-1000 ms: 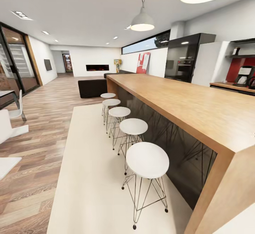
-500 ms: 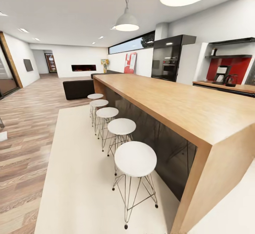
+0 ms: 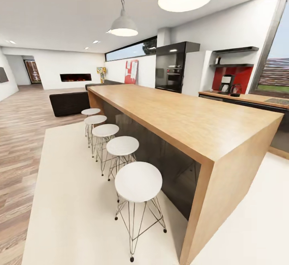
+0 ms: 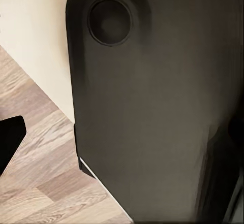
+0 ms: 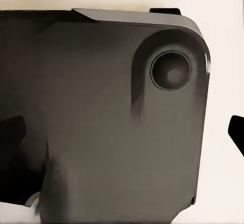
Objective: Set up a coffee station on the kitchen countertop: keep the coffee maker on the countertop, move the bottle of coffee from the kitchen shelf to the counter next to the coffee maker, place a paper coffee filter on top of the coffee maker, put the saucer next to the coffee maker with the coffee cup on the saucer, and place the electric kettle next to the coffee maker.
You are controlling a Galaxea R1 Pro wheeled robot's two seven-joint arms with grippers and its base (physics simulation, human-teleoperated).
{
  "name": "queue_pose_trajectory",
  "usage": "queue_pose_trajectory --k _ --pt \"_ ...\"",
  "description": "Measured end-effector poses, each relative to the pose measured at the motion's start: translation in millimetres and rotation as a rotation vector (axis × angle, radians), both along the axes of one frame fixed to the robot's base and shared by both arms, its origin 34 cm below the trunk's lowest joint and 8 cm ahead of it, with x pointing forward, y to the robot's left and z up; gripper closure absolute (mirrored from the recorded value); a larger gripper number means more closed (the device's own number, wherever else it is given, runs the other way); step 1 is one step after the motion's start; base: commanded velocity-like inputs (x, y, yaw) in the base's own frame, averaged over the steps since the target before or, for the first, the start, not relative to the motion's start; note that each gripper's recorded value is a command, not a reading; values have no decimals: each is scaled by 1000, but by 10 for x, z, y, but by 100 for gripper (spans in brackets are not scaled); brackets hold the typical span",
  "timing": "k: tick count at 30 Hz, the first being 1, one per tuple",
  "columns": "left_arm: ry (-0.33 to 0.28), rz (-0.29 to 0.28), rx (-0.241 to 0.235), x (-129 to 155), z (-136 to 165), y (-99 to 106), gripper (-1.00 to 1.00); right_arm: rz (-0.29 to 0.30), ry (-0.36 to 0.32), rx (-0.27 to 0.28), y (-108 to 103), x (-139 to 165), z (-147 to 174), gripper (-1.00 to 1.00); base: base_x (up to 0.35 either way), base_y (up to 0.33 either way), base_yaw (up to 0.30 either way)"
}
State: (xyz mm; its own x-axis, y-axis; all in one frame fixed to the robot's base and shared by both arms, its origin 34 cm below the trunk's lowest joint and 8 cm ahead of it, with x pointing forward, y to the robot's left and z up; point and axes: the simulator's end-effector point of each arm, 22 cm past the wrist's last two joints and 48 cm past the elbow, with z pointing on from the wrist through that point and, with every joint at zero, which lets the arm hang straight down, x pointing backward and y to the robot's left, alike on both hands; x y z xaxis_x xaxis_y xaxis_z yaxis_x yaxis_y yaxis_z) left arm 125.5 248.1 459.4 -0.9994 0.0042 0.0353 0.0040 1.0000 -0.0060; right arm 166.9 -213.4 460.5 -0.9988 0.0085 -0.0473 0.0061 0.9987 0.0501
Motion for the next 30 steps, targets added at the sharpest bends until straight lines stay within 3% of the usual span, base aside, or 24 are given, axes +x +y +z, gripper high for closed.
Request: queue_pose_trajectory --k 30 --pt "3 4 10 -17 459 58 -100 -1 -26 0 1 114 467 -100 0 0 -267"
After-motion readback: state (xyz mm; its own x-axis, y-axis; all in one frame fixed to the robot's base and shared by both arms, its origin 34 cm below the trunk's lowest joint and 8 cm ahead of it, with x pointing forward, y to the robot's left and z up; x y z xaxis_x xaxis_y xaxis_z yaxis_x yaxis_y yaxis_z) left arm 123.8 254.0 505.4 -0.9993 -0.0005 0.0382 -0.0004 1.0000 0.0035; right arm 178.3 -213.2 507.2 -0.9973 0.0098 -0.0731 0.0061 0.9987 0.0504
